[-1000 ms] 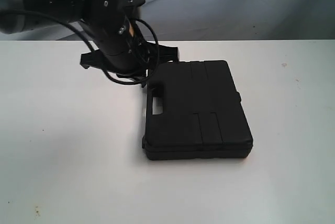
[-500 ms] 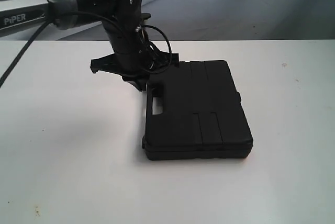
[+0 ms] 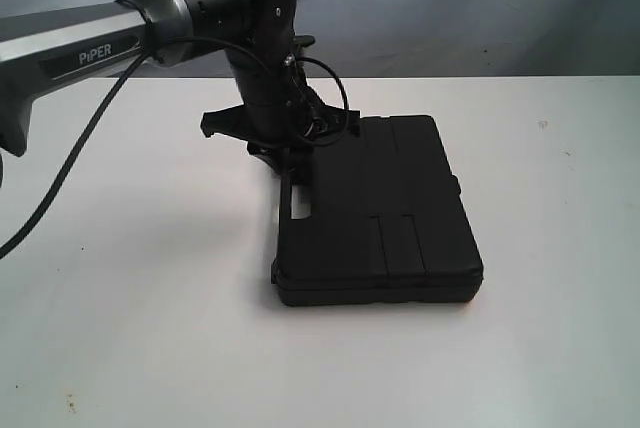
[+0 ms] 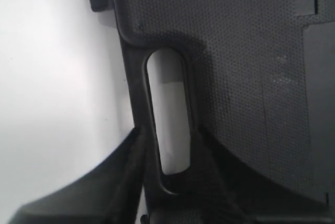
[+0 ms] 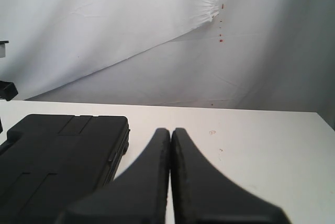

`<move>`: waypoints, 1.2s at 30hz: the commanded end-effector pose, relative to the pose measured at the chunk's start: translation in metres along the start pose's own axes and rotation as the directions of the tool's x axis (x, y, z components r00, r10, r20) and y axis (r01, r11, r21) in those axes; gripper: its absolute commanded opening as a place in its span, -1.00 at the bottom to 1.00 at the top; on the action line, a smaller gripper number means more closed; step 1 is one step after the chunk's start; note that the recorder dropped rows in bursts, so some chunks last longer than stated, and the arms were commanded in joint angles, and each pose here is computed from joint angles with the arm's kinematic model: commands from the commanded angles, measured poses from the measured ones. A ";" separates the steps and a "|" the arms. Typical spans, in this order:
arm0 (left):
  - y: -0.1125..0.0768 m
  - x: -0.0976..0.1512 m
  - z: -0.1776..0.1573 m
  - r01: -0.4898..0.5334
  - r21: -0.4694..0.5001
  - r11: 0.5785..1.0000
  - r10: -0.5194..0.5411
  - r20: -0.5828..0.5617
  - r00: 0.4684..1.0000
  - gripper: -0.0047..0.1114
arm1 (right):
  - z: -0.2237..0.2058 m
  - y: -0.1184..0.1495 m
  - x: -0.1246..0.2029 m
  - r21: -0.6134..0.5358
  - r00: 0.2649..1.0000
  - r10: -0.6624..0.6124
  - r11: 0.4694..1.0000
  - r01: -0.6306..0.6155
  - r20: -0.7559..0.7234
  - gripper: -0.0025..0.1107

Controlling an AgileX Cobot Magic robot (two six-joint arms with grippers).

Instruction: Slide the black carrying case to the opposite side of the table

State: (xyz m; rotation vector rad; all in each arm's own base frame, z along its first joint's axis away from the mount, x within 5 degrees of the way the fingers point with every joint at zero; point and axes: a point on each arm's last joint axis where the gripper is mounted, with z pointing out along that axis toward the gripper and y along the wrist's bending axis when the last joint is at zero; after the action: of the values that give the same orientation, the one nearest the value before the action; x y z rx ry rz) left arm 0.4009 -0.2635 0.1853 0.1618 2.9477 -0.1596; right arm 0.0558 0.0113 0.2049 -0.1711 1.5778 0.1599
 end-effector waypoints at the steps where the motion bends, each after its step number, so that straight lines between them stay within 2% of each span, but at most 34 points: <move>1: 0.000 -0.003 0.001 -0.010 0.006 1.000 0.010 0.026 1.000 -0.15 | 0.000 0.000 0.000 0.007 1.000 0.000 1.000 0.000 0.006 -0.96; 21: 0.004 0.001 0.044 -0.017 -0.047 0.999 0.014 -0.055 0.998 -0.14 | 0.000 0.000 0.000 0.007 1.000 0.000 1.000 0.000 0.006 -0.96; 36: 0.007 -0.002 0.061 -0.040 -0.038 0.998 0.038 -0.037 0.999 -0.14 | 0.000 0.000 0.000 0.007 1.000 0.000 1.000 0.000 0.008 -0.96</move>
State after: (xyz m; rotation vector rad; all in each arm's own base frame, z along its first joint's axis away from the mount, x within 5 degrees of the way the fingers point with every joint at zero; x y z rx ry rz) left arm 0.4120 -0.2634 0.1266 0.1998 2.9965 -0.0897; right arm 0.0558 0.0113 0.2049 -0.1711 1.5778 0.1599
